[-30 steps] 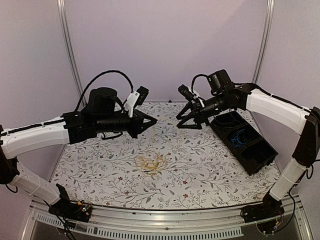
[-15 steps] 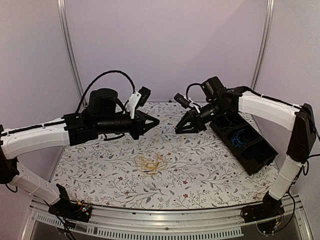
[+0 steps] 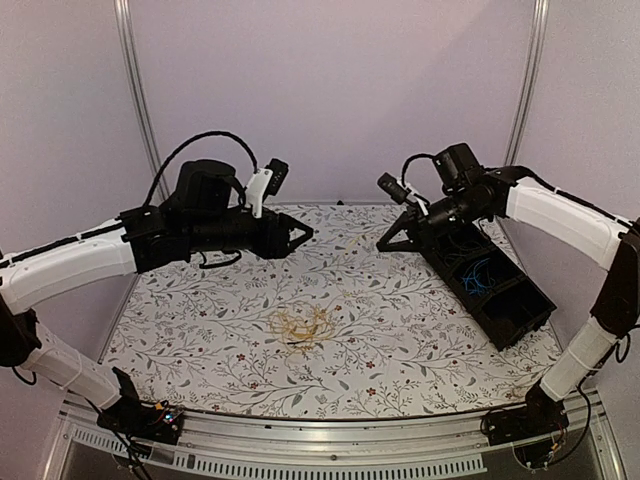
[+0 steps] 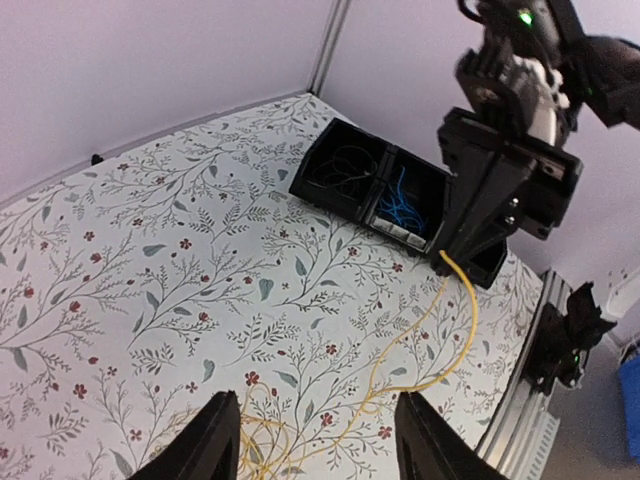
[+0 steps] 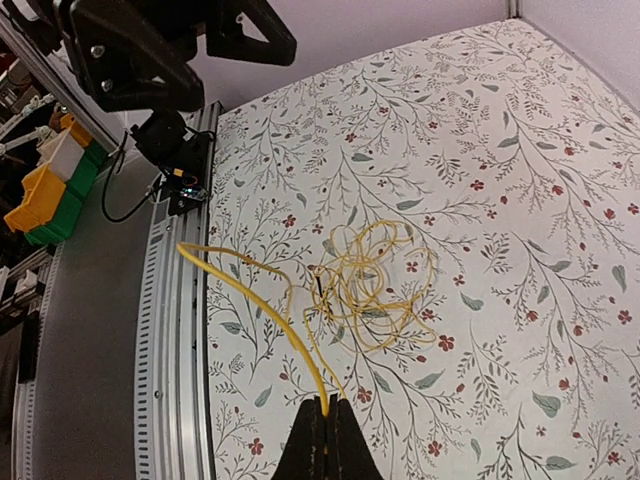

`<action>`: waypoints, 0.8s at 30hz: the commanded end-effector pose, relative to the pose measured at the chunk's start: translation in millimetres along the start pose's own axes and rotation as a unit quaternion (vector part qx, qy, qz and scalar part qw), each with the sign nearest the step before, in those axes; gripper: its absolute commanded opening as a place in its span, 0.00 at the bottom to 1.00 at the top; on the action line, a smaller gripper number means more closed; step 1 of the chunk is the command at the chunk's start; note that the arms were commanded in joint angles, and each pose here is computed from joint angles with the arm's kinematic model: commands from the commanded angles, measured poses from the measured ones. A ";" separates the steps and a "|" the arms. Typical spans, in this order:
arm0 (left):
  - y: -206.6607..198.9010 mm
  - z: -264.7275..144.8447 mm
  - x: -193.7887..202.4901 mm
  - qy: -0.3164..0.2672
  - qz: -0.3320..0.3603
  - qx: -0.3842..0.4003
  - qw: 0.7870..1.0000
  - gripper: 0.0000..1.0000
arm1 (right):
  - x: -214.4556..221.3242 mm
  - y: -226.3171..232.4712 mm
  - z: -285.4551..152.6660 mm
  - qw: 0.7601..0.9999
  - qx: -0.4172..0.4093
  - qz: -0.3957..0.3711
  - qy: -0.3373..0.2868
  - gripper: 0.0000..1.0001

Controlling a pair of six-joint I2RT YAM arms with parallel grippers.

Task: Untangle the cables

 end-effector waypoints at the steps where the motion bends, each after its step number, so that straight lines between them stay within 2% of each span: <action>1: 35.9 -18.5 -27.4 0.041 -0.066 -0.075 0.994 0.49 | 13.4 -14.9 -68.5 0.996 0.086 0.013 -0.025 0.00; 2: 40.6 -24.9 -35.0 0.047 -0.072 -0.092 0.992 0.83 | 17.8 -19.9 -81.7 0.994 0.106 0.020 -0.028 0.00; 3: 42.6 -30.8 -42.5 0.051 -0.077 -0.101 0.991 0.99 | 21.2 -21.3 -97.3 0.991 0.128 0.022 -0.031 0.00; 6: 30.1 -52.4 -82.7 0.027 -0.069 -0.065 0.995 1.00 | 35.4 -29.2 -140.0 0.980 0.195 0.028 -0.035 0.00; 8: 24.0 -79.3 -123.2 -0.041 -0.078 -0.061 0.994 1.00 | 47.6 -35.2 -165.9 0.969 0.243 0.036 -0.031 0.00; 12: 20.7 -145.1 -172.9 -0.194 -0.127 -0.068 0.970 1.00 | 74.8 -40.0 -204.8 0.943 0.328 0.049 0.003 0.00; 15: 21.2 -188.5 -191.2 -0.274 -0.142 -0.081 0.948 1.00 | 98.2 -41.3 -225.3 0.924 0.374 0.066 0.041 0.00; 20: 25.9 -234.2 -209.1 -0.347 -0.173 -0.108 0.916 1.00 | 136.1 -35.4 -233.7 0.901 0.408 0.089 0.121 0.00; 24: 23.5 -249.8 -226.5 -0.374 -0.177 -0.119 0.903 1.00 | 180.3 -31.6 -232.0 0.877 0.416 0.113 0.213 0.00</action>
Point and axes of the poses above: each gripper's point midway between its finger pads, its own z axis out along the fingers, its own y axis along the line the jaws close on, x = y × z, the point moved 4 cm from there along -z, back along the fingers, and after that the axes turned 9 degrees about z, right-handed, at the moved point
